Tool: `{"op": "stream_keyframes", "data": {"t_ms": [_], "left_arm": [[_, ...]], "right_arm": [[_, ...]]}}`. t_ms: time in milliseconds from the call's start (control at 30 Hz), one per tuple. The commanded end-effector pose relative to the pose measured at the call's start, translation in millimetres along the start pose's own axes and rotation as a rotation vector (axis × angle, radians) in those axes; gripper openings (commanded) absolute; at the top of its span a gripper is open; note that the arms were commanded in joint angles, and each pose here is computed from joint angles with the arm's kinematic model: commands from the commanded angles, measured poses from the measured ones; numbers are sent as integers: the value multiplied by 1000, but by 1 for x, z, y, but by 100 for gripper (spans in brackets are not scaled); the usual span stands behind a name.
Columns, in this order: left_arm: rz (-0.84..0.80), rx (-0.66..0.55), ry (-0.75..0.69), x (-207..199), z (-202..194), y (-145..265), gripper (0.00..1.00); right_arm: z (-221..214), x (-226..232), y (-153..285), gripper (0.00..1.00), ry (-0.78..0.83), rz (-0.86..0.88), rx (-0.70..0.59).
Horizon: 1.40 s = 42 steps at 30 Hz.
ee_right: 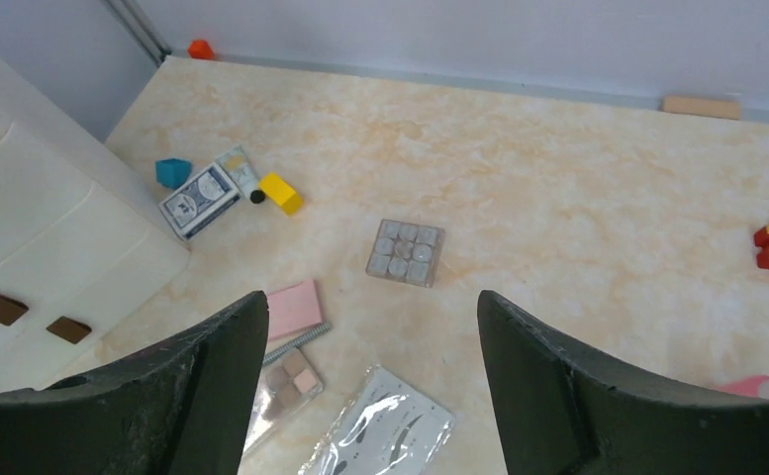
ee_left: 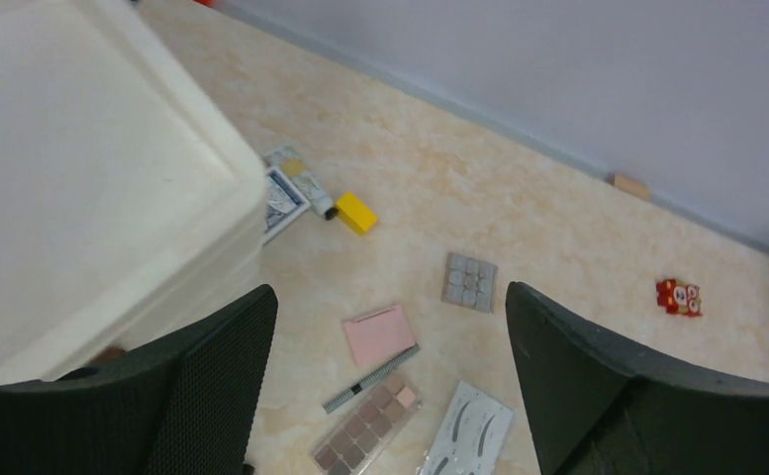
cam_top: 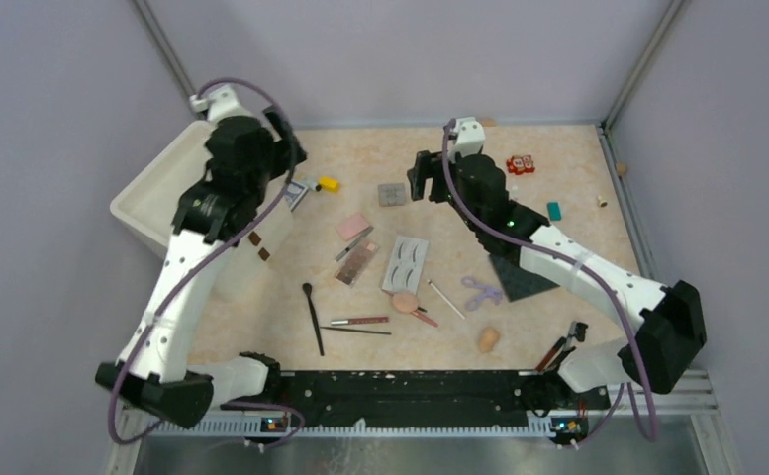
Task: Organize the makeup
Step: Move the makeup to the center of the board.
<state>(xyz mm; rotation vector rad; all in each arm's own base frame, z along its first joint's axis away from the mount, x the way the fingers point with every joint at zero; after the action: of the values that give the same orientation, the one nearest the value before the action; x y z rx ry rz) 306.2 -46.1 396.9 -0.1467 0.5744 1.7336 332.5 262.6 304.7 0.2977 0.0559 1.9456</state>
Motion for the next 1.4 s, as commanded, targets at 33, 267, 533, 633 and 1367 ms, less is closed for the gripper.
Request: {"op": "stream_keyframes", "data": {"t_ms": [33, 267, 533, 633, 1367], "left_arm": [[57, -84, -110, -58, -7, -40, 91], [103, -47, -247, -87, -45, -125, 91], [211, 28, -309, -89, -98, -207, 96], [256, 86, -285, -69, -114, -233, 95], [485, 270, -250, 45, -196, -315, 84]], "right_arm": [[17, -25, 45, 76, -56, -72, -60], [-10, -53, 73, 76, -27, -162, 1], [-30, -62, 83, 76, -38, -172, 46], [-36, -64, 86, 76, -34, -174, 64], [-78, -59, 77, 73, -15, -116, 177]]}}
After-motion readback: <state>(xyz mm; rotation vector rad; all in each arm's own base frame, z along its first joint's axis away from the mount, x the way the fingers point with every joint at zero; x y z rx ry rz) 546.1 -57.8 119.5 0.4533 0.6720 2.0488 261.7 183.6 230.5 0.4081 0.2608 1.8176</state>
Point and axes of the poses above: each gripper's point midway between its finger pads, its own y axis back along the fingers, its own x axis along the line the jaws close on, z = x × y, the point moved 4 cm from there along y, back along the fingers
